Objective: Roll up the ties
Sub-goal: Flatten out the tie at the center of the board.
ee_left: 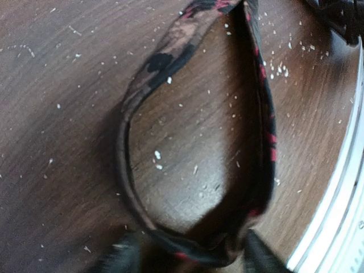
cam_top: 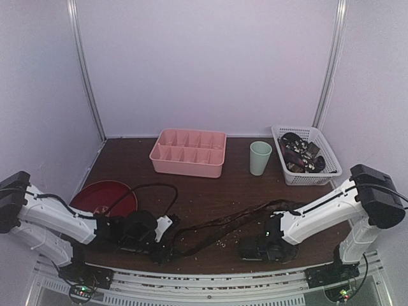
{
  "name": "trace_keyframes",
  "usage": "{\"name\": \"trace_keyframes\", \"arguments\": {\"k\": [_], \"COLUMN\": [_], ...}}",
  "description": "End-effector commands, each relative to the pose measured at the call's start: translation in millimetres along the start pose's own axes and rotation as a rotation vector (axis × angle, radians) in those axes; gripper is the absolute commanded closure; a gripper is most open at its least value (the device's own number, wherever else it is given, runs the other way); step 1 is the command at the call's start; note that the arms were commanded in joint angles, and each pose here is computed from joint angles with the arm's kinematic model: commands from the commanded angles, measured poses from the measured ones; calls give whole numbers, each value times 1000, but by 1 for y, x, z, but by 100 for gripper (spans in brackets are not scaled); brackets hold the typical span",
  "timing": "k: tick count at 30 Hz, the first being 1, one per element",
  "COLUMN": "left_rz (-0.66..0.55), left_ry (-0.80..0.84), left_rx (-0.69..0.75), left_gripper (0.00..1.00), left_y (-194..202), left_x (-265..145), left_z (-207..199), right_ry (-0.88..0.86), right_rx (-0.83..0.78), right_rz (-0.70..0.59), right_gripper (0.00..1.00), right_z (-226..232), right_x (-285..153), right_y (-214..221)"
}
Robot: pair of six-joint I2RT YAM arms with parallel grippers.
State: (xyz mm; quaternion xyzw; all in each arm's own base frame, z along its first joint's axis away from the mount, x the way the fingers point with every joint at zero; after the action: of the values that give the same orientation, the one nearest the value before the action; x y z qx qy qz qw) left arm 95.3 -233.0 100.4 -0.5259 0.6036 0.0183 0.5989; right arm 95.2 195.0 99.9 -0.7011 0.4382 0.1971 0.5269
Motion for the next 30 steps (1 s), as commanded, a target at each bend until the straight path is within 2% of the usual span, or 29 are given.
{"name": "trace_keyframes", "arguments": {"k": [1, 2, 3, 6, 8, 11, 22, 27, 30], "left_rz": [-25, -42, -64, -126, -159, -190, -156, -124, -115], "left_ry": [-103, -133, -154, -194, -196, -200, -224, -277, -268], "left_rx": [10, 0, -9, -37, -58, -101, -248, -242, -260], "left_gripper": [65, 76, 82, 92, 98, 100, 100, 100, 100], "left_y": [-9, -13, -17, -28, -34, -40, -47, -53, -57], "left_x": [-1, -5, -11, -31, -45, -65, -104, -121, -128], "left_z": [2, 3, 3, 3, 2, 1, 4, 14, 17], "right_ry": [73, 71, 64, 47, 9, -93, -484, -490, -465], "right_rx": [-43, -38, -34, 3, 38, 121, 491, 586, 606], "right_rz": [1, -14, -29, -78, -102, -110, -110, -130, -122], "right_gripper": [67, 74, 81, 95, 100, 100, 100, 100, 100], "right_z": [-8, -9, -10, -21, -29, -44, -109, -146, -153], "right_x": [-1, -6, -11, -30, -41, -57, -98, -104, -95], "right_y": [-1, -6, -11, -27, -37, -49, -78, -83, -76]}}
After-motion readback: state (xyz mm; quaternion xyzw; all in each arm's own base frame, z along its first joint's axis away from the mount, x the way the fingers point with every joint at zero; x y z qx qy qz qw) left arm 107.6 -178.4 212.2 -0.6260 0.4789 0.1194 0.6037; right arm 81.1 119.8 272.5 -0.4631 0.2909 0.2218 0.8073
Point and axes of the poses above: each gripper's point midway between its finger pads, its own x axis out along the fingers, its own z axis along the line the jaws close on, y = z × x, the point moved 10 cm from there along -x, back along the fingers, and after that the axes turned 2 degrees about -x, right-handed, at the moved point
